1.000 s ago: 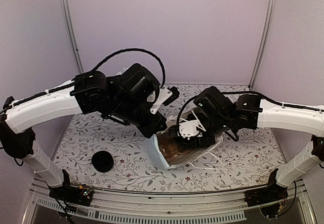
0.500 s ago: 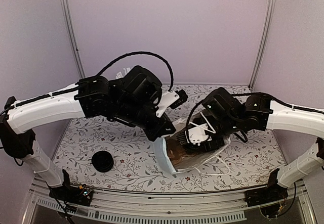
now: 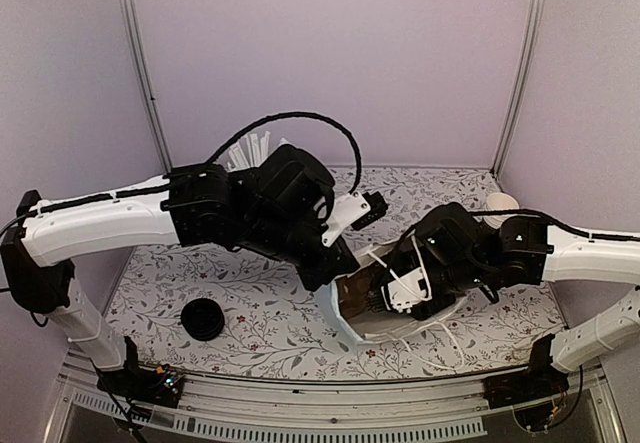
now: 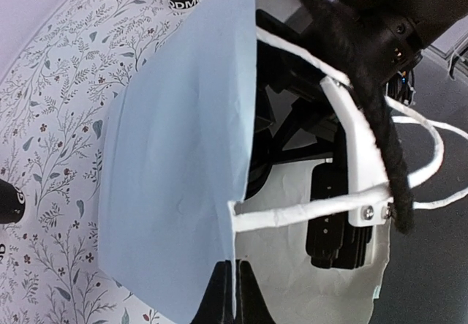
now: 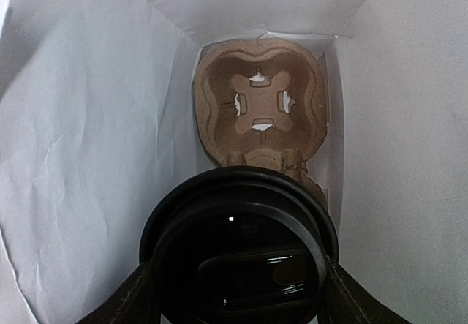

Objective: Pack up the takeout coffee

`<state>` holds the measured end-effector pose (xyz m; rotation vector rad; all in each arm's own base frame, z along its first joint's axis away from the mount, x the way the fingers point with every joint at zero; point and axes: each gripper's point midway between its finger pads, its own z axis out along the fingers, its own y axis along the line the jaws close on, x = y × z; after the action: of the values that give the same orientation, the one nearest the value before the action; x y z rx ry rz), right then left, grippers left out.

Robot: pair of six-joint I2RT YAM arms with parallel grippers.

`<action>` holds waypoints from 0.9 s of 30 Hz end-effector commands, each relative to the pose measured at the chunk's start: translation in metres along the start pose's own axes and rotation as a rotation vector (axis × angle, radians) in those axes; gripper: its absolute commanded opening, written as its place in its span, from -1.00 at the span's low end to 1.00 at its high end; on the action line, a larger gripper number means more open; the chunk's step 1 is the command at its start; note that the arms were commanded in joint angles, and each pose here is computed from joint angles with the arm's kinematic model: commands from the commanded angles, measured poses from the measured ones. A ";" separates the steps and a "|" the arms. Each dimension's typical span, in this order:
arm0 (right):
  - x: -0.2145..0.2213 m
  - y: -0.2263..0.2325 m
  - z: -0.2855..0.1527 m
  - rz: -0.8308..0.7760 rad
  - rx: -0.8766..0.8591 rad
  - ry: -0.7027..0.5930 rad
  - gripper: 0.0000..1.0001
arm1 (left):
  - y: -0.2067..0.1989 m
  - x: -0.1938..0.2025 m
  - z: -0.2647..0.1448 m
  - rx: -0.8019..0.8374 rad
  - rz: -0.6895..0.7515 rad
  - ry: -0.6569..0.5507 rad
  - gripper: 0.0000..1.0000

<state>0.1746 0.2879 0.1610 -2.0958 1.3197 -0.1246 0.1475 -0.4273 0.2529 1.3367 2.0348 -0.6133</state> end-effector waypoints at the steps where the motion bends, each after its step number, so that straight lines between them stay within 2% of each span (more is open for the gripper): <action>1: 0.004 -0.015 -0.003 0.024 0.089 0.024 -0.31 | -0.008 -0.016 0.003 0.008 0.041 -0.051 -1.00; 10: 0.013 -0.037 -0.002 0.072 0.166 0.050 -0.31 | -0.008 -0.020 0.001 0.015 0.054 -0.064 -1.00; 17: 0.023 -0.049 0.006 0.103 0.204 0.097 -0.31 | -0.004 -0.028 -0.004 0.090 -0.003 -0.110 -1.00; 27: 0.017 -0.050 0.018 0.078 0.199 0.074 -0.32 | 0.009 -0.026 -0.005 0.152 -0.063 -0.142 -1.00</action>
<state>0.2217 0.2872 0.1686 -1.9193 1.3914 -0.2930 0.1621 -0.4345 0.2530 1.3077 2.0215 -0.7832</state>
